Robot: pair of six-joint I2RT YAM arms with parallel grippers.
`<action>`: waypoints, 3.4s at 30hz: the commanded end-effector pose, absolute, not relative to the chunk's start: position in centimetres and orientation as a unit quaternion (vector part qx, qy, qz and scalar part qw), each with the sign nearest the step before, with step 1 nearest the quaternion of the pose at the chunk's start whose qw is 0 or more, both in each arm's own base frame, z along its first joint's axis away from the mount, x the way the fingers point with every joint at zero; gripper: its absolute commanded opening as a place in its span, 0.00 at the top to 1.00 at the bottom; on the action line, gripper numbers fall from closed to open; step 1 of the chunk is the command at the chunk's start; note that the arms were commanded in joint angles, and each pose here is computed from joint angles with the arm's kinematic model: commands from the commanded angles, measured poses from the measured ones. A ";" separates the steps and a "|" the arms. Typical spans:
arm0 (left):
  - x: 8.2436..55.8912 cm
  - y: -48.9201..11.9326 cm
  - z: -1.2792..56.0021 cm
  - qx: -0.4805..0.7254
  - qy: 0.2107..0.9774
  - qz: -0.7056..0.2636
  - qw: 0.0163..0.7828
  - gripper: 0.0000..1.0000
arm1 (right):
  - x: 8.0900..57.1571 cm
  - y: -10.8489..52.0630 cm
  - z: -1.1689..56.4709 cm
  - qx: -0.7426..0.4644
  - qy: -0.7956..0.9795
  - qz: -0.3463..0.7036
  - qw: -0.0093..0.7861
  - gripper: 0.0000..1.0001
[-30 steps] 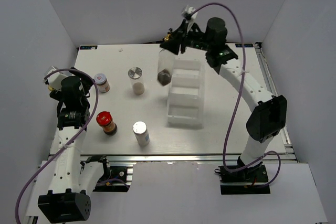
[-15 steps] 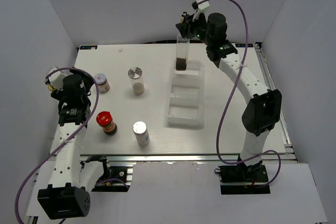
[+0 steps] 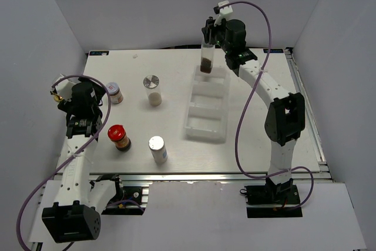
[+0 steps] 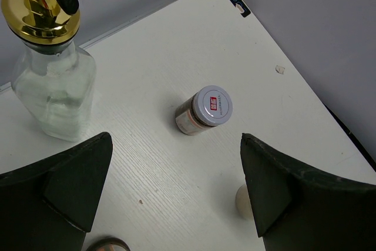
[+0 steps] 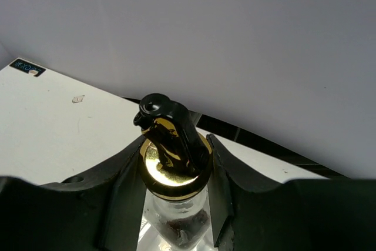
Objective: Organize the condiment bottles
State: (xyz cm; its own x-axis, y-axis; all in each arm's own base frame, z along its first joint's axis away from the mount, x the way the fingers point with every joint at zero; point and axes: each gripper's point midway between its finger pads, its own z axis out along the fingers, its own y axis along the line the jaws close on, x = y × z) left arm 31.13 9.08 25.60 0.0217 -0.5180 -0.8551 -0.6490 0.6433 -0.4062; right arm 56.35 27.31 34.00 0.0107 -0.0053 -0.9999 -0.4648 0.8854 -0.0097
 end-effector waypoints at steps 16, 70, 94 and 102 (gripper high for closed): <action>30.3 9.7 27.7 -0.443 0.676 0.062 0.586 0.02 | 53.9 27.0 40.2 -0.136 0.599 0.150 0.775 1.00; 29.1 16.7 26.4 -0.448 0.662 0.316 0.511 0.02 | 46.6 19.5 36.8 -0.109 0.661 0.075 0.738 0.10; 32.5 20.2 25.2 -0.415 0.678 0.344 0.500 0.39 | 41.7 14.4 39.4 -0.081 0.637 0.024 0.766 0.11; 31.6 20.2 27.2 -0.414 0.659 0.344 0.526 0.73 | 40.6 13.3 38.4 -0.078 0.646 0.008 0.759 0.10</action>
